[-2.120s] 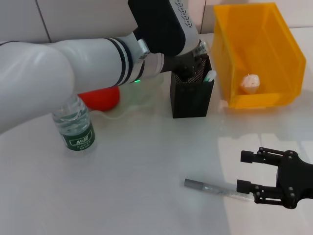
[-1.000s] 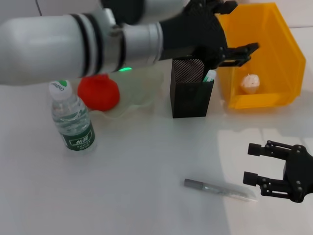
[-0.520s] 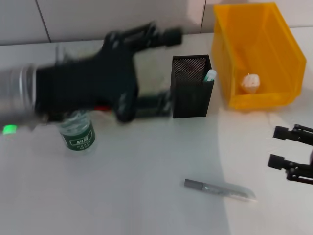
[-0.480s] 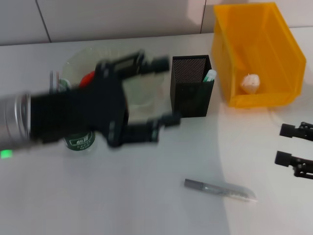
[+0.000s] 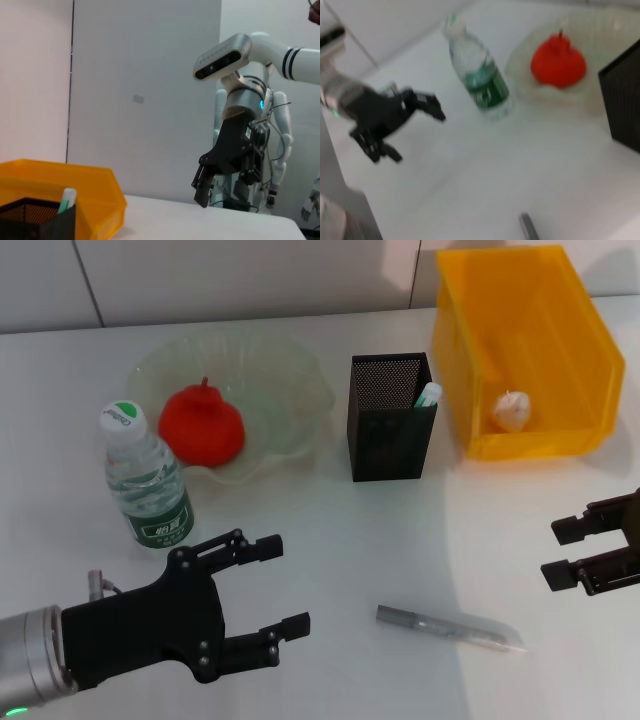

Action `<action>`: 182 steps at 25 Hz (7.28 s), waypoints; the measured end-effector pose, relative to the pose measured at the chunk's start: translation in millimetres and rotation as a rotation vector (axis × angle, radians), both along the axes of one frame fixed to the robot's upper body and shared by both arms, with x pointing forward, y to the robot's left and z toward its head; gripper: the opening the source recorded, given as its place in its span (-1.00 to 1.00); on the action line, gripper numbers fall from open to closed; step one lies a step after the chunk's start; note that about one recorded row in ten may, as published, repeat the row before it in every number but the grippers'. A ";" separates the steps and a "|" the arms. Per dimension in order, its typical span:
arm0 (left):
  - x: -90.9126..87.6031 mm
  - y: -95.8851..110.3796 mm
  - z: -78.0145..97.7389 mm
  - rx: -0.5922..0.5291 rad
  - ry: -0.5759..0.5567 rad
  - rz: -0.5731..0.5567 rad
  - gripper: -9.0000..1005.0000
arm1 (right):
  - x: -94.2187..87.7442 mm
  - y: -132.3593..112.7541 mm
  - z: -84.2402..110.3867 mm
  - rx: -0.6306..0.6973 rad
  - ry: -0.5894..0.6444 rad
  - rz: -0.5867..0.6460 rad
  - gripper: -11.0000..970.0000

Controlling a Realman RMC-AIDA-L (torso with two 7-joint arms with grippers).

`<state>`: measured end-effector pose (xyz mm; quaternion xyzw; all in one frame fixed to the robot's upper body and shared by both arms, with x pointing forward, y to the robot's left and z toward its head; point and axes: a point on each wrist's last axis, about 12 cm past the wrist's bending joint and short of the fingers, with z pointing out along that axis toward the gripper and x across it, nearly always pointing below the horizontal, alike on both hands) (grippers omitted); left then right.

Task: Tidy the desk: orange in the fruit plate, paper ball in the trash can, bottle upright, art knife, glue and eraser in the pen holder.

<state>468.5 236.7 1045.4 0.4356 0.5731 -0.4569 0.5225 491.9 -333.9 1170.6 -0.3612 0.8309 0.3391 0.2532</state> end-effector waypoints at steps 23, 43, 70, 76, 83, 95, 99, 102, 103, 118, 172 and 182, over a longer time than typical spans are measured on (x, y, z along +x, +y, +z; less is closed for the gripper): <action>-9.4 6.8 -22.6 0.076 0.076 0.123 0.59 | 39.0 122.4 43.5 -0.624 -0.052 0.504 0.51; -6.4 3.2 -21.2 0.066 0.078 0.125 0.58 | 35.3 163.1 -1.1 -0.729 0.052 0.319 0.51; -6.5 3.7 -20.6 0.064 0.079 0.122 0.58 | 30.9 178.6 -26.8 -0.759 0.070 0.307 -0.04; -6.3 3.7 -20.8 0.065 0.079 0.123 0.58 | 28.6 180.8 -34.2 -0.770 0.075 0.322 -0.12; -6.7 4.4 -21.0 0.066 0.080 0.125 0.58 | 28.4 180.5 -36.3 -0.766 0.080 0.321 -0.26; -6.9 4.6 -21.4 0.068 0.090 0.123 0.58 | 29.2 180.2 -37.2 -0.768 0.076 0.320 -0.48; -6.7 4.4 -21.4 0.069 0.091 0.122 0.58 | 29.5 180.3 -37.2 -0.768 0.071 0.324 -0.51; -6.7 4.3 -21.2 0.068 0.091 0.120 0.58 | 29.4 180.6 -37.3 -0.768 0.066 0.331 -0.52; -6.7 4.3 -21.2 0.068 0.091 0.120 0.58 | 29.3 180.8 -37.6 -0.769 0.065 0.335 -0.53; -7.0 4.1 -20.7 0.063 0.091 0.118 0.58 | 27.4 184.2 -44.5 -0.783 0.052 0.365 -0.62; 5.4 -6.1 -6.2 0.019 0.044 0.066 0.58 | 66.3 114.1 127.6 -1.077 -0.927 0.487 -0.70; 2.5 -7.9 -8.1 0.010 0.037 0.071 0.58 | 66.2 119.3 111.0 -1.159 -1.035 0.697 -0.68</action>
